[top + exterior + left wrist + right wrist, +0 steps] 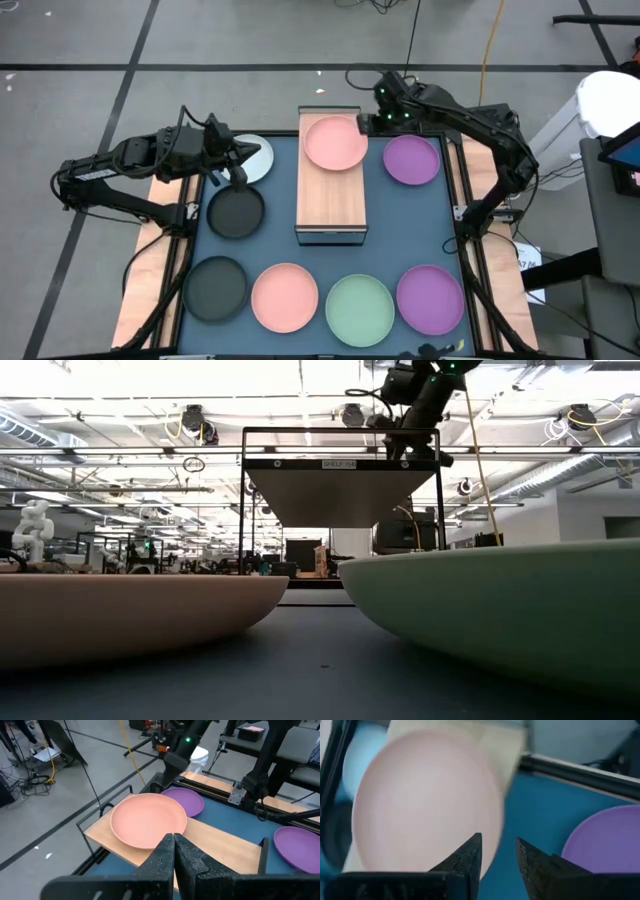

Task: Place and stack plates onto a shelf
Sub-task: Put the top orange plate on the shelf

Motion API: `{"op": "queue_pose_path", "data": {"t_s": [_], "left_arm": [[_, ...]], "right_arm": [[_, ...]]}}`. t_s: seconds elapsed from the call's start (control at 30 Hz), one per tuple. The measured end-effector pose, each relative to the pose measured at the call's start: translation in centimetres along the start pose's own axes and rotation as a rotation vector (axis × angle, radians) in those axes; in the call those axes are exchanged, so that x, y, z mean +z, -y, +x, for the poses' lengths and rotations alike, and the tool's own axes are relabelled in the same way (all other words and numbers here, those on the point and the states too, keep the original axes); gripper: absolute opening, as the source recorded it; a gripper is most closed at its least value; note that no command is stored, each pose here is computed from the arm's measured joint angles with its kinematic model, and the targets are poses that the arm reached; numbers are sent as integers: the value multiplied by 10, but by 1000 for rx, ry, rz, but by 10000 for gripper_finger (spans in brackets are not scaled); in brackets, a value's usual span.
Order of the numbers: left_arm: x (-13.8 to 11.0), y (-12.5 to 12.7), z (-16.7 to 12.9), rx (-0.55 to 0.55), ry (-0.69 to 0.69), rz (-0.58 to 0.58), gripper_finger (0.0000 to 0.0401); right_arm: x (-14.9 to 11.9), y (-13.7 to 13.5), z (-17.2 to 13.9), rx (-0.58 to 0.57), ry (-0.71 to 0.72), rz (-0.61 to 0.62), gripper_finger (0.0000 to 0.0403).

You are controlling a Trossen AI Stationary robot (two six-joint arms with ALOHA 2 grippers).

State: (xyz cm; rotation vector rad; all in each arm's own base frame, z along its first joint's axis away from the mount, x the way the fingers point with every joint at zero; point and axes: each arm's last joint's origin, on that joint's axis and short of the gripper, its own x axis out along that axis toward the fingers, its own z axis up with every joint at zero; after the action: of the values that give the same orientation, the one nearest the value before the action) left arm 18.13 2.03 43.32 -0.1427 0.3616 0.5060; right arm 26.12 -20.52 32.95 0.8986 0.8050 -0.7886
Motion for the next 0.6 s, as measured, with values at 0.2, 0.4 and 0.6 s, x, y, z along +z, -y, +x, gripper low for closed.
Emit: {"op": "queue_pose_path", "data": {"t_s": [0.2,0.4,0.6], "left_arm": [[0,0,0,1,-3,16,4],[0,0,0,1,-5,-3,4],[-1,-1,0,9,-10,-5,4]], "right_arm": [[-14,-15,1,106,-97,-273,52],[-26,-22,-24,210,-89,-462,5],[-48,-22,-35,218,-100,-861,1]]}}
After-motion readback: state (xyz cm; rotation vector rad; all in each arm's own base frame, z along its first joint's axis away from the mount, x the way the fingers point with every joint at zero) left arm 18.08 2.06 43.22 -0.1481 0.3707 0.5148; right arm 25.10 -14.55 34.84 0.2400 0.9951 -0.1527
